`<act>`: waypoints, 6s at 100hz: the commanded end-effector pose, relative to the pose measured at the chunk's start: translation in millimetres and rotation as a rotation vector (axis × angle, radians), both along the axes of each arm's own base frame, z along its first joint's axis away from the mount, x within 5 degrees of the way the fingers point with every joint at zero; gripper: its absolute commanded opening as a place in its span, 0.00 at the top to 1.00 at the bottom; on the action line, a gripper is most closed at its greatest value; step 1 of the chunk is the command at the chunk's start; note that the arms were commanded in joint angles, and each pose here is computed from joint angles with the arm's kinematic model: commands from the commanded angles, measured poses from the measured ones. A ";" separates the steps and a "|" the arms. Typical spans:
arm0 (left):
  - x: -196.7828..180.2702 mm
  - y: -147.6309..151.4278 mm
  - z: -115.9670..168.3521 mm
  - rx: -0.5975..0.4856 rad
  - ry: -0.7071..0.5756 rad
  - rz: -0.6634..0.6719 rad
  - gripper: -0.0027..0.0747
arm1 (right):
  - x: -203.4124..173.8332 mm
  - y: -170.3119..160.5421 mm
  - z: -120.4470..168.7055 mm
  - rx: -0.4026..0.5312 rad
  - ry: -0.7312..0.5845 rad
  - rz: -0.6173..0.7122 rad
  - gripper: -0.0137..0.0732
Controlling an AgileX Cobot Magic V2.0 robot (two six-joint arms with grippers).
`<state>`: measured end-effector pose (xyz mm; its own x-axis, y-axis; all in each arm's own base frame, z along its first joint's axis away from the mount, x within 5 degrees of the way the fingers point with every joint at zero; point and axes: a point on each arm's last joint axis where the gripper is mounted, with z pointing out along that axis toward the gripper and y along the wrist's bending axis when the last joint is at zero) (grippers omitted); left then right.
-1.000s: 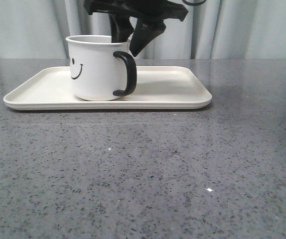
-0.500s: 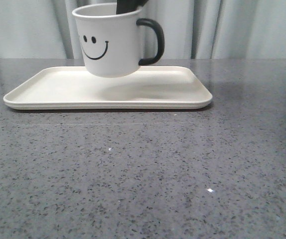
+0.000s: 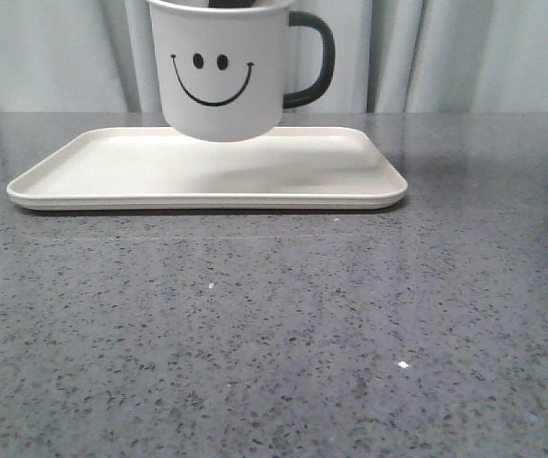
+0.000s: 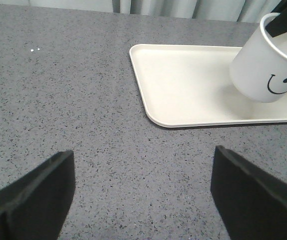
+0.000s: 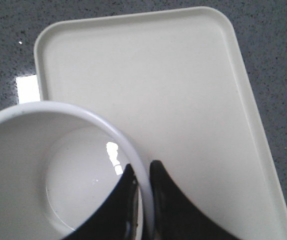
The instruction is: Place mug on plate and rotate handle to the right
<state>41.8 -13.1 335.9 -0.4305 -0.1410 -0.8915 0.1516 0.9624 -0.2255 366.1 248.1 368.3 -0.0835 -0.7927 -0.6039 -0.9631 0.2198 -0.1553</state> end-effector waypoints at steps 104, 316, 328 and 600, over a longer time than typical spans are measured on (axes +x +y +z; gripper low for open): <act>2.9 -0.4 14.1 -0.032 -0.092 0.008 0.26 | 17.3 7.0 -7.4 0.028 0.016 0.035 0.75; 3.0 -0.4 14.4 -0.032 -0.095 0.008 0.26 | -301.3 -248.0 -46.1 0.405 -0.534 -0.972 0.56; 3.0 -0.4 14.4 -0.032 -0.095 0.008 0.40 | -300.8 -245.5 -42.4 0.442 -0.558 -0.945 0.86; 12.3 14.3 -127.0 0.102 -0.497 0.243 0.99 | -300.4 -241.1 -35.7 0.510 -0.600 -0.895 0.92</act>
<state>56.2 1.7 202.4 -0.0242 -0.0911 -0.9955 -0.0275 0.9955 -0.0905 65.6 5.8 320.1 -0.1672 -0.2477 -0.9543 -0.2399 0.9490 -0.2043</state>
